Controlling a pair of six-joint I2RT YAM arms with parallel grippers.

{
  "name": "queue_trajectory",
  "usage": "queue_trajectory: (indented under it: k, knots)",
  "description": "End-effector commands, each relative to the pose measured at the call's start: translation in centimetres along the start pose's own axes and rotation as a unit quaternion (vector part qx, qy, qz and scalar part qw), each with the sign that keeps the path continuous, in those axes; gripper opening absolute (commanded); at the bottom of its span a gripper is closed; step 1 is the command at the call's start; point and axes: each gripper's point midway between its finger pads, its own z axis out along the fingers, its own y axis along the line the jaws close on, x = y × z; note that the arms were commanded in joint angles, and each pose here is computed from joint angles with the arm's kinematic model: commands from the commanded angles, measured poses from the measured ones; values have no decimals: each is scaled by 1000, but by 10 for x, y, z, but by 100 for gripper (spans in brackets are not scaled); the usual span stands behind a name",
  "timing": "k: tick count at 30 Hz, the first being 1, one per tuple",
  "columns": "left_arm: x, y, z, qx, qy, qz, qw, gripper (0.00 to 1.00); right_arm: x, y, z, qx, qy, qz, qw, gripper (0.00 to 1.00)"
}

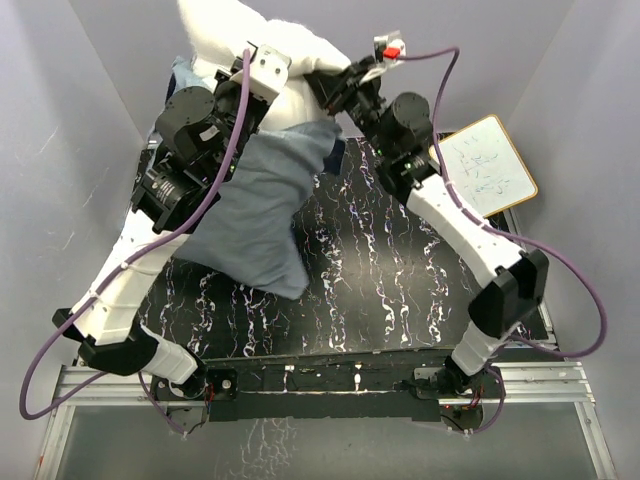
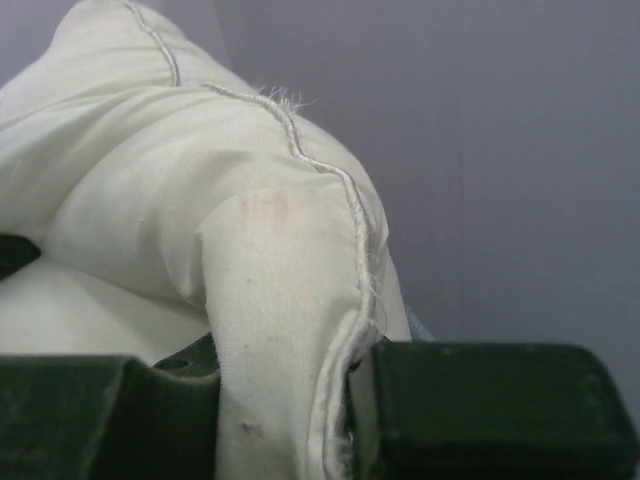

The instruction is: Remove the pillowcase from the pillow

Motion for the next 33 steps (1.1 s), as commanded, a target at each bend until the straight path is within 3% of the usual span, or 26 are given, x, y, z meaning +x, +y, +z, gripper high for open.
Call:
queue_trajectory:
  k: [1,4,6,7,10,12,14,19,26,33]
  knots:
    - [-78,64,-58,-40,-138,-30,989,0,-112,28,26,-77,-140,-64,985,8]
    - [-78,65,-65,-29,-139,-28,989,0,-145,46,31,-118,-205,-83,968,8]
    - [-72,63,-68,-20,-127,-26,991,0,-155,59,31,-143,-215,-95,961,8]
    - [-68,60,-70,-12,-119,-21,993,9,-152,66,32,-157,-207,-105,960,8]
    - [-58,49,-76,21,-109,-7,994,69,-117,75,30,-175,-161,-139,961,8]
    - [-56,42,-82,47,-110,5,993,85,-80,71,25,-180,-123,-152,964,8]
    - [-58,38,-87,65,-115,16,991,95,-77,75,4,-187,-118,-161,962,8]
    - [-62,30,-94,107,-123,54,985,97,-39,72,-26,-196,-79,-163,964,8]
    - [-4,-43,-90,269,-16,100,958,97,-24,98,-42,-230,-57,-158,959,8]
    - [-12,-44,-80,250,-40,95,963,97,-20,114,-60,-269,-34,-172,947,8]
